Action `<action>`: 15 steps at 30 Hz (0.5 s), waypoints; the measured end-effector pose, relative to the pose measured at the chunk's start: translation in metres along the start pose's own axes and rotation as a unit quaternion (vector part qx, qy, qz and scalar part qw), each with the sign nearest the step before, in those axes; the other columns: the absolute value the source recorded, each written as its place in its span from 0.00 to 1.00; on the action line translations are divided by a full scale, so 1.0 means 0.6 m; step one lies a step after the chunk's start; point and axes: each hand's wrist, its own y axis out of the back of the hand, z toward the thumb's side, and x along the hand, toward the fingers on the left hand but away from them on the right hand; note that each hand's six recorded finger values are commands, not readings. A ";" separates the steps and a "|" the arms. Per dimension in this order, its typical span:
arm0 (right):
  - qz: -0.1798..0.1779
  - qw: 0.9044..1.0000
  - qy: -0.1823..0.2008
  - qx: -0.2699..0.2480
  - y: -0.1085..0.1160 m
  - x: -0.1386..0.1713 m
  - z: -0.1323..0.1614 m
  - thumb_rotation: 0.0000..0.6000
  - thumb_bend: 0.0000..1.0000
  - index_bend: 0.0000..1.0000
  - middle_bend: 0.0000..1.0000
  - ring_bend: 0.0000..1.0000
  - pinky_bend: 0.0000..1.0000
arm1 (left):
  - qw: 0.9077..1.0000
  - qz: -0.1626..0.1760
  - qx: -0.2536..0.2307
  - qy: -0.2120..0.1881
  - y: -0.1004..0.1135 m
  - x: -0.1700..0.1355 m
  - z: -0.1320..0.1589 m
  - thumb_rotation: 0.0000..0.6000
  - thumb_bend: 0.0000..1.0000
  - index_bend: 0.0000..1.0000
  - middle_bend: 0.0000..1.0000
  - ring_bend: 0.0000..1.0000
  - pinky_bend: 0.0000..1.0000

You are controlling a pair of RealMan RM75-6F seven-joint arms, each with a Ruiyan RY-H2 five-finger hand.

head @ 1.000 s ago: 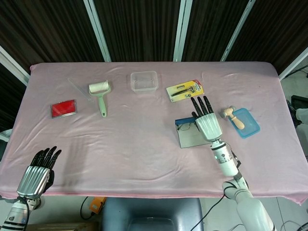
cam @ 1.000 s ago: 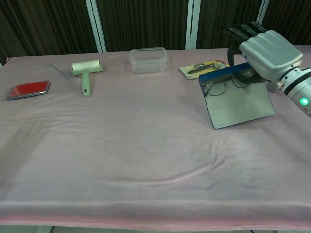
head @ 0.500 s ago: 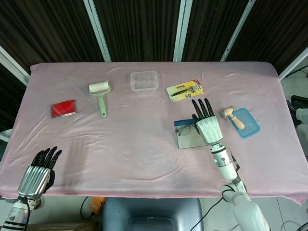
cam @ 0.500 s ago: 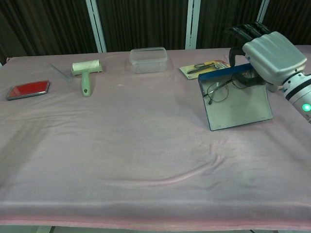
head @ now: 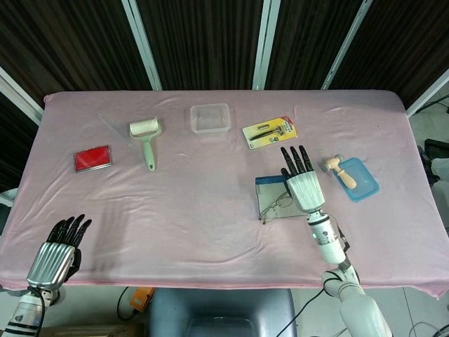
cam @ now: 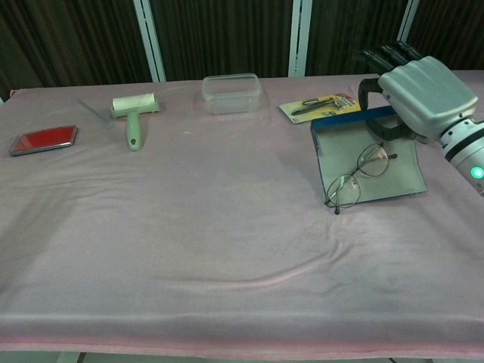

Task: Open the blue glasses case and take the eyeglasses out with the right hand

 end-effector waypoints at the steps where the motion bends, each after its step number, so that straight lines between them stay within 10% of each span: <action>1: 0.001 1.000 -0.001 0.001 0.000 -0.001 -0.001 1.00 0.55 0.73 0.18 0.10 0.13 | 1.000 0.000 0.000 0.000 0.000 0.000 0.000 1.00 0.72 0.00 0.00 0.00 0.11; 15: 0.018 0.999 -0.028 0.015 -0.009 -0.006 -0.028 1.00 0.55 0.73 0.18 0.10 0.13 | 1.000 -0.002 0.002 -0.001 -0.002 0.000 0.002 1.00 0.72 0.00 0.00 0.00 0.11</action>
